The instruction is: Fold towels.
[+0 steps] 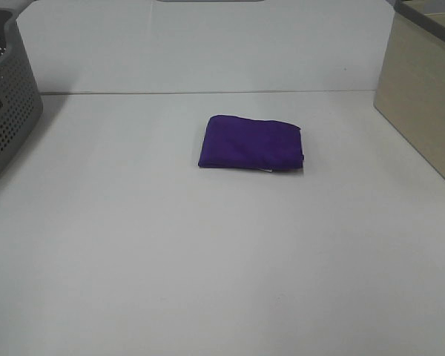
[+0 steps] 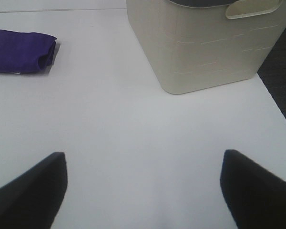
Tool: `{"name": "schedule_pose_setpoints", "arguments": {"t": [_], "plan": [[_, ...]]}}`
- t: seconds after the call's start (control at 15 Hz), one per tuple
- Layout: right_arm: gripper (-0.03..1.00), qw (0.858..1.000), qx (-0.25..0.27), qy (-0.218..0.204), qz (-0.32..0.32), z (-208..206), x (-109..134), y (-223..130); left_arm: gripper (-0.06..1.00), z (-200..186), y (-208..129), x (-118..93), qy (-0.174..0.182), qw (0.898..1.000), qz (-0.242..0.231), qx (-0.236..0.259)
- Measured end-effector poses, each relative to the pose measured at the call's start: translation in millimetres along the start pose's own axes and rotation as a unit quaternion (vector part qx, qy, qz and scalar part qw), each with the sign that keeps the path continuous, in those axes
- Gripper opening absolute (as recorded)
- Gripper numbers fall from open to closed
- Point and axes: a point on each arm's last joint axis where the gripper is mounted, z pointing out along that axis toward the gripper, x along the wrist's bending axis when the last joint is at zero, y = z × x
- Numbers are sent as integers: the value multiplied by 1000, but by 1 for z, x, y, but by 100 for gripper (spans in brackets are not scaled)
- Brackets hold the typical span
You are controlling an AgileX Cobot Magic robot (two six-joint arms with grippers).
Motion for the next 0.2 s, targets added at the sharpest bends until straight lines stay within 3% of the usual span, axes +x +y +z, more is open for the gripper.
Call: {"name": "schedule_pose_setpoints", "arguments": {"t": [0.2], "plan": [[84, 1000, 0, 0, 0, 0, 0, 0, 70, 0, 0, 0, 0, 1000, 0, 0]]}}
